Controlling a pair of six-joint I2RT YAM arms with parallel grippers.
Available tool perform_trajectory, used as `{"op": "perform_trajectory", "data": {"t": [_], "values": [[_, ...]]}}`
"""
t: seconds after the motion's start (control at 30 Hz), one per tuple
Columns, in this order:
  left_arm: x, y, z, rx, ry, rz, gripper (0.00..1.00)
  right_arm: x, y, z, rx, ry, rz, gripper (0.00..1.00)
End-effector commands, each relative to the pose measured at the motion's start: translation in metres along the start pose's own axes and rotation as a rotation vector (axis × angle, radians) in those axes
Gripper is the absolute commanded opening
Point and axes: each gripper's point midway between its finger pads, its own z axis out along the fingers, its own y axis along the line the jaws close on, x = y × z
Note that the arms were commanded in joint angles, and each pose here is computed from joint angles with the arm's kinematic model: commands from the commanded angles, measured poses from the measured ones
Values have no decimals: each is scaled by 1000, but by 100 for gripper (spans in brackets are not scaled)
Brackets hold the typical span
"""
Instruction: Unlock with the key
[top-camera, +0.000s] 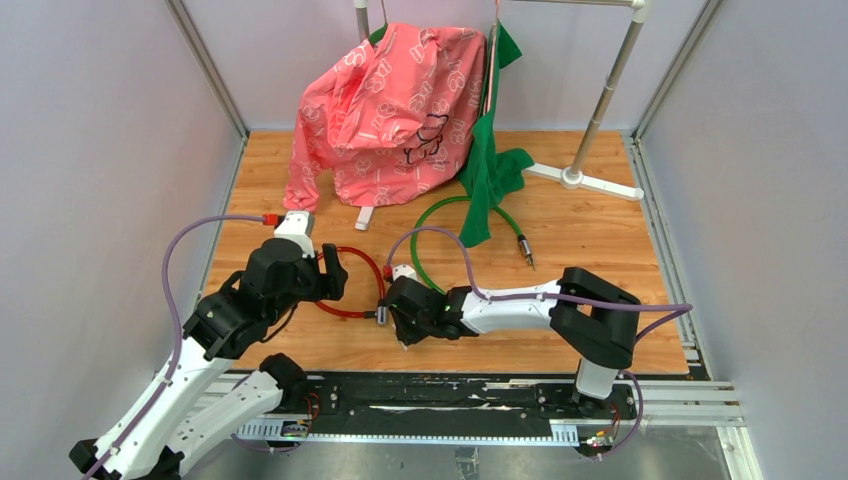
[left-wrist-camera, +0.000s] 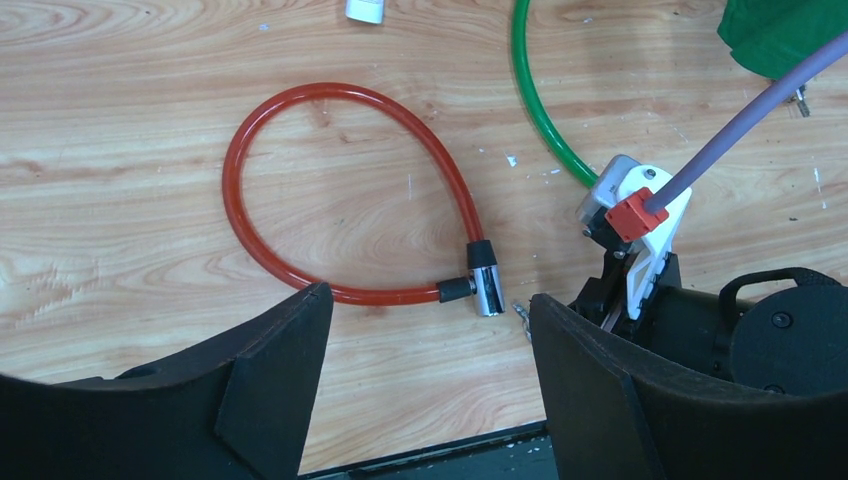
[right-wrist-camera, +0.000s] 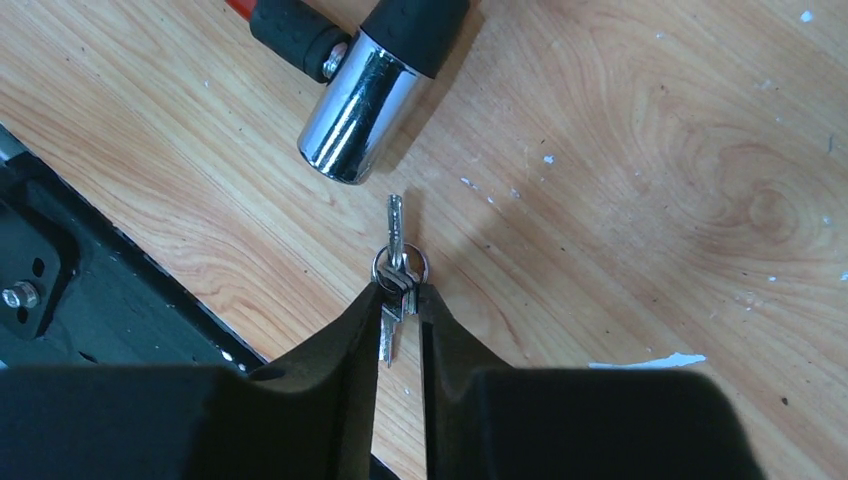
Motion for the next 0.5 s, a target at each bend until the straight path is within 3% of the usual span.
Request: {"op": "perform_trajectory", "data": {"t": [0.0, 0.2, 0.47], "values": [[0, 1, 1, 2, -7, 7, 76, 19, -15, 8, 42, 60, 4, 17], [0, 1, 2, 1, -7, 7, 76, 17, -16, 6, 41, 47, 1, 0], [3, -5, 4, 29, 9, 16, 76, 9, -7, -6, -31, -1, -37, 0]]}}
